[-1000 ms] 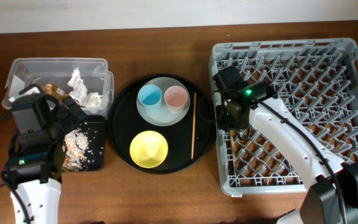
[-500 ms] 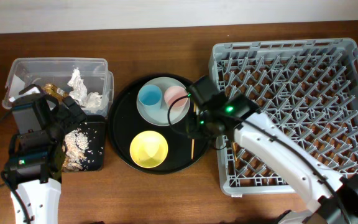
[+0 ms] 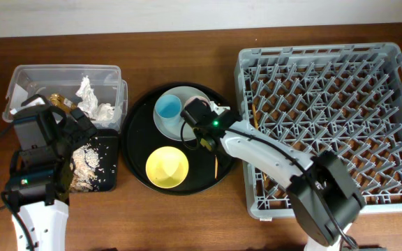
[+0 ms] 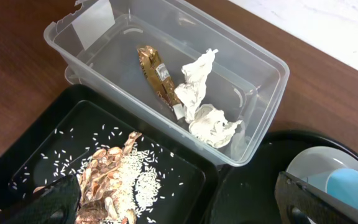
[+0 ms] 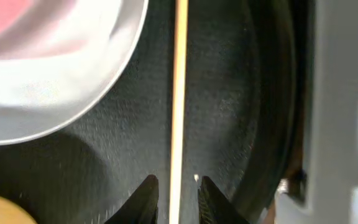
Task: Sort waste into correct bins and load items into the dishwasher rack
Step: 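Grasp the second wooden chopstick with the right gripper, then insert the second chopstick into the grey dish rack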
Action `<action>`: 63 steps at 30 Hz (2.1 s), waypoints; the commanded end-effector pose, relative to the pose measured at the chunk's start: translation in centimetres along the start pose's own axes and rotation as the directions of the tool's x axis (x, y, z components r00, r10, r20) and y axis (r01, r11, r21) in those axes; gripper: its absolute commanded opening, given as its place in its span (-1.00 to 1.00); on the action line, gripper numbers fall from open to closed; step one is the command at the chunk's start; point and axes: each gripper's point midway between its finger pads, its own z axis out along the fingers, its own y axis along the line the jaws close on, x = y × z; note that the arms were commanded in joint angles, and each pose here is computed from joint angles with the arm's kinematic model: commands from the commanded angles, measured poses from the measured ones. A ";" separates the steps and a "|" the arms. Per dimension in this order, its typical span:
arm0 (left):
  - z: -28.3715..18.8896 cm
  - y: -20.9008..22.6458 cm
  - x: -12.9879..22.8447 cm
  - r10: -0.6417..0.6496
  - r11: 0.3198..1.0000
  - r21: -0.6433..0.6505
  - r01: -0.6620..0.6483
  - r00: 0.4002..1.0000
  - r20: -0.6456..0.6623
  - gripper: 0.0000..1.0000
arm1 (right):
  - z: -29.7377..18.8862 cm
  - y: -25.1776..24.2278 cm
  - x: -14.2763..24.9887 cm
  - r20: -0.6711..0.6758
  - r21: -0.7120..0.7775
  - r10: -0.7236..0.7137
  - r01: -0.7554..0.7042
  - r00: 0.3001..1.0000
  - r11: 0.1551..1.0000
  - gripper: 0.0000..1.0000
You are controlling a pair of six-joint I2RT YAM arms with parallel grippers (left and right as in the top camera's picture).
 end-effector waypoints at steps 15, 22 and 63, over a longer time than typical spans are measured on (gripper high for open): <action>-0.3 0.1 -0.5 -0.017 1.000 -0.003 0.017 1.000 0.013 0.98 | 4.3 -1.0 -0.1 -0.019 0.018 0.055 -0.054 0.998 0.998 -0.55; -0.3 0.1 -0.5 -0.017 1.000 -0.003 0.017 1.000 0.013 0.98 | 5.4 -1.4 0.6 -0.014 0.013 0.055 -0.055 0.998 0.998 -0.59; -0.3 0.1 -0.5 -0.017 1.000 -0.003 0.017 1.000 0.013 0.98 | -6.4 -10.6 -0.8 -0.033 -0.119 -0.156 0.151 0.987 0.981 -0.81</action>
